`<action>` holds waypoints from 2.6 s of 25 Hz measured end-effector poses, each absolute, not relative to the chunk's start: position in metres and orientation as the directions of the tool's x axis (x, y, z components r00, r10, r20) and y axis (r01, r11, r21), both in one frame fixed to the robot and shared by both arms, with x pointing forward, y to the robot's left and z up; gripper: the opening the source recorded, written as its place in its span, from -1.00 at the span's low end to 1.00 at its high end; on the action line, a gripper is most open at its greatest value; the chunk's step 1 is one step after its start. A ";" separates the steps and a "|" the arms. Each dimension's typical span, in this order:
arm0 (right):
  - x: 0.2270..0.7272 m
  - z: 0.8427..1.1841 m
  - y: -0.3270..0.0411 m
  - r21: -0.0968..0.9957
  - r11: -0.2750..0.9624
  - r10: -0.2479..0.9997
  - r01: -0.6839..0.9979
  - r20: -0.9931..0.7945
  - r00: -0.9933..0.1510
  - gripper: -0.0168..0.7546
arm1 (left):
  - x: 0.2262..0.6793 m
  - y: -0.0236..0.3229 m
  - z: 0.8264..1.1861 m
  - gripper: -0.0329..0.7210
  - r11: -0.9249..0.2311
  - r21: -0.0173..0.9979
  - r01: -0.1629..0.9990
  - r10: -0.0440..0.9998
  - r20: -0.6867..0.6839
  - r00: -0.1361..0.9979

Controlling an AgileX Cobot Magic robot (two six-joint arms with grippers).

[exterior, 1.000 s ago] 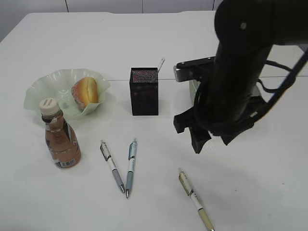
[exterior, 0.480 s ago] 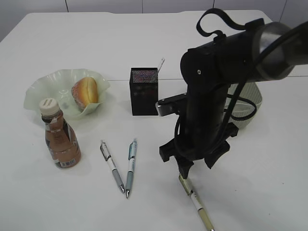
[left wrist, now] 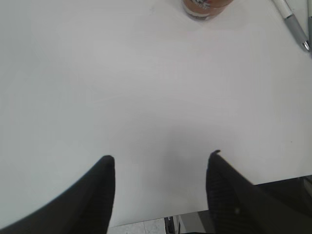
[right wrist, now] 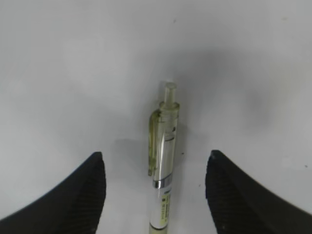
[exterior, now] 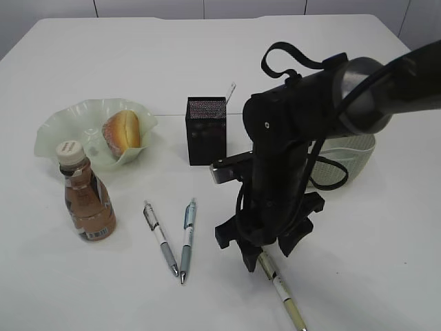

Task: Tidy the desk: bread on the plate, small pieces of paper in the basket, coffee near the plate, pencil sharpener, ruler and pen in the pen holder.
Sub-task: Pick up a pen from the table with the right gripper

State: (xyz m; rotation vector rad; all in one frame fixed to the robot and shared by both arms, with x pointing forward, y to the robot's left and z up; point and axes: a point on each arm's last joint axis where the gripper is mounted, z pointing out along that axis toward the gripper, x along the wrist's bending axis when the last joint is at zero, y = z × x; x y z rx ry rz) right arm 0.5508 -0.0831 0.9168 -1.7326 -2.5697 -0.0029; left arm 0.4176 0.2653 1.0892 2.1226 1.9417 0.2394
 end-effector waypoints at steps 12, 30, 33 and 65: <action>0.553 0.896 -0.080 -0.051 0.367 0.930 0.929 0.041 -0.365 0.27 | 0.418 0.265 1.089 0.24 -0.077 0.297 0.952 0.994 -0.050 0.096; 0.554 0.892 -0.078 -0.040 0.359 0.933 0.933 0.054 -0.357 0.27 | 0.418 0.265 1.089 0.24 -0.077 0.305 0.949 0.994 -0.050 0.096; 0.554 0.891 -0.078 -0.043 0.359 0.933 0.932 0.053 -0.356 0.26 | 0.419 0.265 1.089 0.24 -0.077 0.306 0.949 0.994 -0.051 0.097; 0.570 0.954 -0.072 0.146 0.384 0.910 0.912 0.108 -0.401 -0.68 | 0.420 0.267 1.090 0.24 -0.083 0.316 0.945 0.995 -0.030 0.098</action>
